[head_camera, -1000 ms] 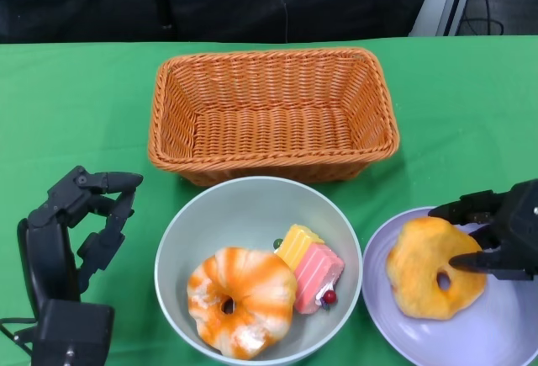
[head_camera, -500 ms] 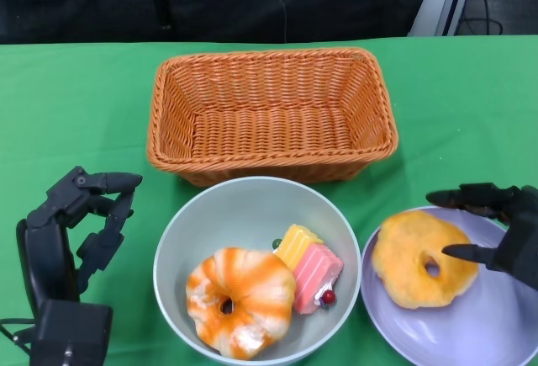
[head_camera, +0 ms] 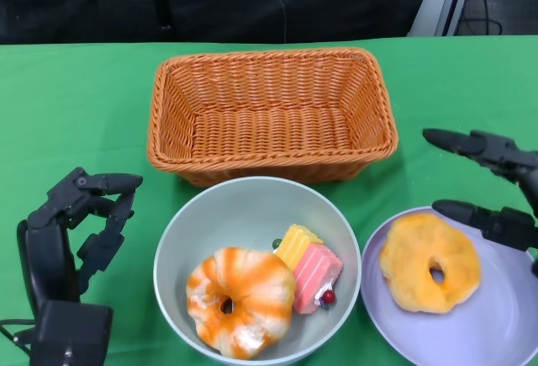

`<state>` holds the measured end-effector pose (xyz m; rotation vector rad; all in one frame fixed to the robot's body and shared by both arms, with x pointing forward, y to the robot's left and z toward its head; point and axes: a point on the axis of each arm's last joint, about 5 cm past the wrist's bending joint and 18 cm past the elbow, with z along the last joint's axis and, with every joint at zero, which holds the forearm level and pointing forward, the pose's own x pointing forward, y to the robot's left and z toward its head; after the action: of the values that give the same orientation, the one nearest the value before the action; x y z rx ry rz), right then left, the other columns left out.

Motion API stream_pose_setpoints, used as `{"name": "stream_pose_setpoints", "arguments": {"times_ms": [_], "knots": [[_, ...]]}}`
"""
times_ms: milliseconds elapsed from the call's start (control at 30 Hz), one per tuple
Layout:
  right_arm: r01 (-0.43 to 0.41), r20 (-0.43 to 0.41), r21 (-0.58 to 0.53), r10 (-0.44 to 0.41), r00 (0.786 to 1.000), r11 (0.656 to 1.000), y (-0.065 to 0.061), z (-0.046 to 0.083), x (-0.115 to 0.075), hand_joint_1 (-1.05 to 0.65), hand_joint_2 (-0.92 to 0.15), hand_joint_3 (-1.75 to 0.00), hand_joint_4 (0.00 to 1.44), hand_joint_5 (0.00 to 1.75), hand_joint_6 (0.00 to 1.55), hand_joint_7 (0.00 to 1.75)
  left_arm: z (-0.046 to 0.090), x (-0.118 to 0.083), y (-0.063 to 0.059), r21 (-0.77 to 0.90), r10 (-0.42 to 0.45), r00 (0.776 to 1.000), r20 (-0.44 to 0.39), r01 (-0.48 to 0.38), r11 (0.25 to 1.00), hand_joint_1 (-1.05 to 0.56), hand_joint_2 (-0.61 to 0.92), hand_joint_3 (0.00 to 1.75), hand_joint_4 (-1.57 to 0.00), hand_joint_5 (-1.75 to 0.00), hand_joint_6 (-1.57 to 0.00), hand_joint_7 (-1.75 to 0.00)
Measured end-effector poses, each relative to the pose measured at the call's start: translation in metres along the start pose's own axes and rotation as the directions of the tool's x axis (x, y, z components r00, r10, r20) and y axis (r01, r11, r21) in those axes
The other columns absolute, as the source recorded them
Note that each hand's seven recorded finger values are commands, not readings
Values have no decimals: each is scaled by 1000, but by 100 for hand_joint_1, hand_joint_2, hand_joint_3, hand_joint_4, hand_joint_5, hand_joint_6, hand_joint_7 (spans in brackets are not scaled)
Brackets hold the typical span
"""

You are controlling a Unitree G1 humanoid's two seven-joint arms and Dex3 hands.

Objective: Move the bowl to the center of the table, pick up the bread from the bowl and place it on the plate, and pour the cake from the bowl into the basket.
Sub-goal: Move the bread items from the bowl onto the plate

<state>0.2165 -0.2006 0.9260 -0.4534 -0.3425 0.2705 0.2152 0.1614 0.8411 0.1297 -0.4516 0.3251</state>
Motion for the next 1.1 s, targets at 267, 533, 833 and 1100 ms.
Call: {"name": "stream_pose_setpoints", "arguments": {"times_ms": [267, 533, 833, 1100], "knots": [[-150, 148, 66, 139, 979, 986, 1, 18, 4, -49, -86, 0, 79, 14, 70, 4, 0, 0, 0, -3, -16, 1000, -5, 16, 1000, -18, 92, 25, -80, -132, -92, -76], [-296, 268, 39, 276, 923, 954, 10, 33, 21, -53, -85, 0, 82, 16, 75, 4, -1, -1, 0, -1, -24, 1000, -6, 24, 1000, -18, 92, 25, -80, -129, -92, -76], [-405, 383, -13, 379, 842, 914, 23, 41, 38, -57, -84, 0, 79, 17, 77, 3, -1, -2, 0, 0, -34, 999, -13, 34, 999, -18, 92, 25, -81, -127, -92, -76], [-442, 426, -55, 421, 801, 895, 26, 42, 41, -59, -86, -1, 77, 18, 76, 1, -2, -2, 0, 4, -40, 999, -15, 40, 999, -19, 92, 25, -82, -127, -92, -78]]}}
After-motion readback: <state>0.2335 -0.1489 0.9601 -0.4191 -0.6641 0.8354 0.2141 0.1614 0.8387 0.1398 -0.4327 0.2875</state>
